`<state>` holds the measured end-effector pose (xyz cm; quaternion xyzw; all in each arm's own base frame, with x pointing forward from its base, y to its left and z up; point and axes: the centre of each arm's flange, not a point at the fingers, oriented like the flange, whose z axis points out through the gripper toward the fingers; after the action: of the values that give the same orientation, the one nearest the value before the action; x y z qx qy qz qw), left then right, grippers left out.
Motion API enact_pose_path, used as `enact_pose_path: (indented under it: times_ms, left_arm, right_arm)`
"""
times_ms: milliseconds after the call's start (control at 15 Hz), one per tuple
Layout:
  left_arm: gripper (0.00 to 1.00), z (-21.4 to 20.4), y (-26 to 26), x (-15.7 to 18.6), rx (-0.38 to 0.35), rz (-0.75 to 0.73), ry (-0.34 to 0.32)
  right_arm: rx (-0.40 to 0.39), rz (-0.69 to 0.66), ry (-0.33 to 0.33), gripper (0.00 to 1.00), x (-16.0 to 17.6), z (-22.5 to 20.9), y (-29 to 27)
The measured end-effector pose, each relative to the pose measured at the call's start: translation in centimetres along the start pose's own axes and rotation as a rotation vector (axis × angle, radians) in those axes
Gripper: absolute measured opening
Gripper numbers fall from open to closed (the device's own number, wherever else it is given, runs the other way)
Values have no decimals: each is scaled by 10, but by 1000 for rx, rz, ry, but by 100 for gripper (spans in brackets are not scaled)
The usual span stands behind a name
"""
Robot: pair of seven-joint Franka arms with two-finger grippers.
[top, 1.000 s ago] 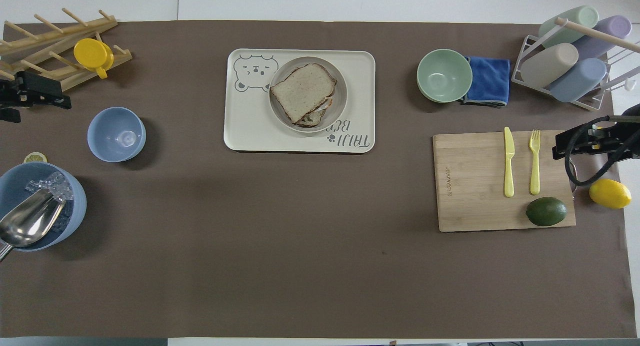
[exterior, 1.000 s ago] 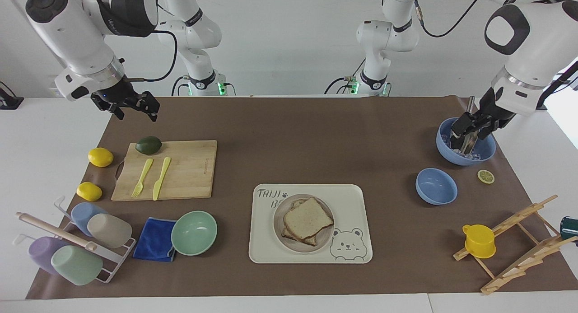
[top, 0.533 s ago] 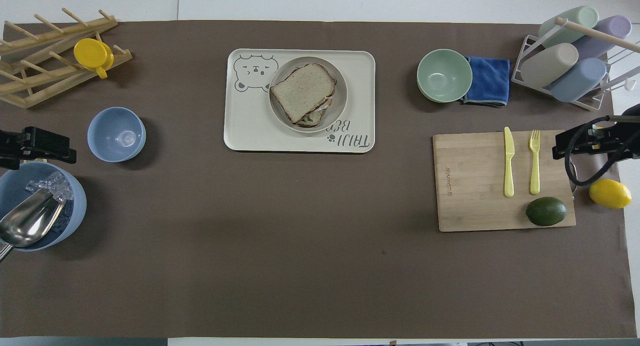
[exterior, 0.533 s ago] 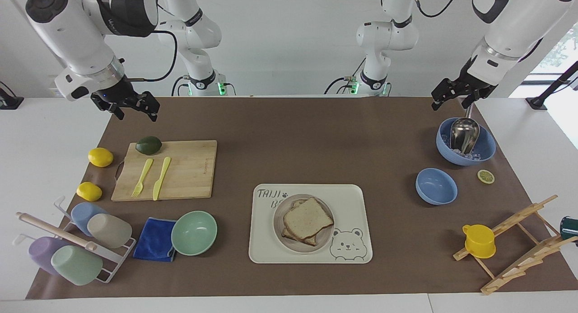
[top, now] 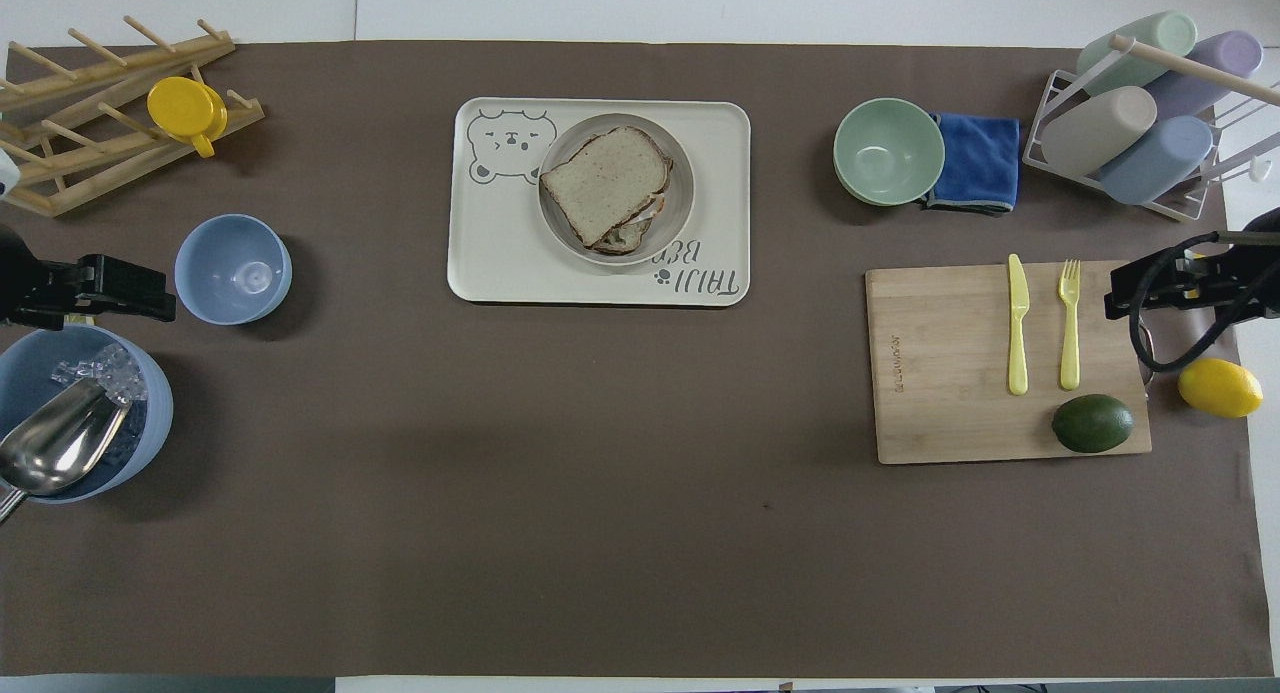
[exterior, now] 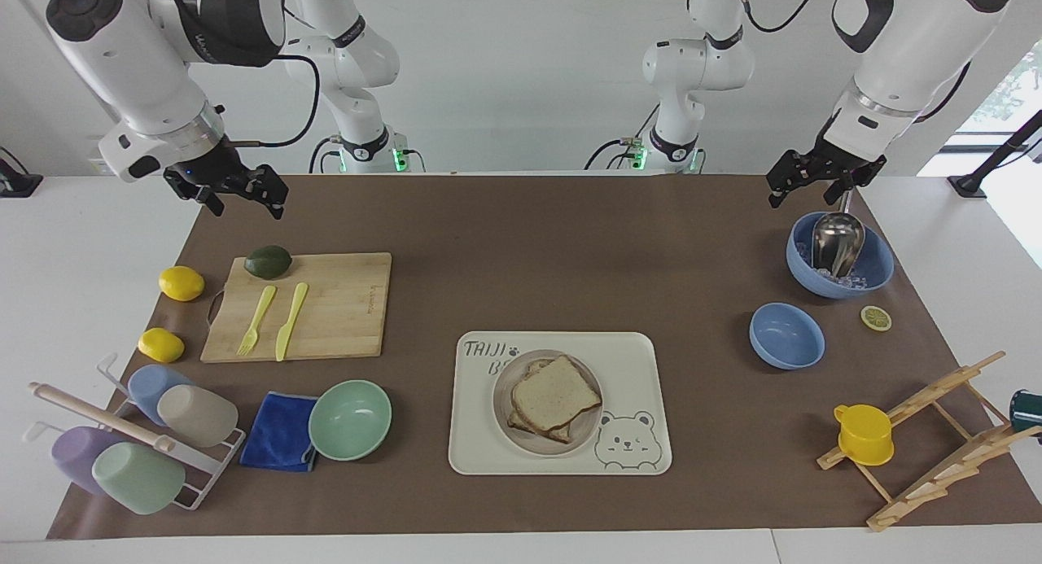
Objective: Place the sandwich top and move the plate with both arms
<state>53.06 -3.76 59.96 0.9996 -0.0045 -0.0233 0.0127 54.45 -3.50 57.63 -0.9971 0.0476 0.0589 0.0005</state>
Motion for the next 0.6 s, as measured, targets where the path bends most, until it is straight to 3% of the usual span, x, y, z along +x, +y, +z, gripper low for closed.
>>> enact_pose_path:
  times_ms: [600]
  left_arm:
    - [100, 14, 7, 2, 1, 12, 6]
  right_arm:
    - [0, 0, 0, 100, 0, 0, 0]
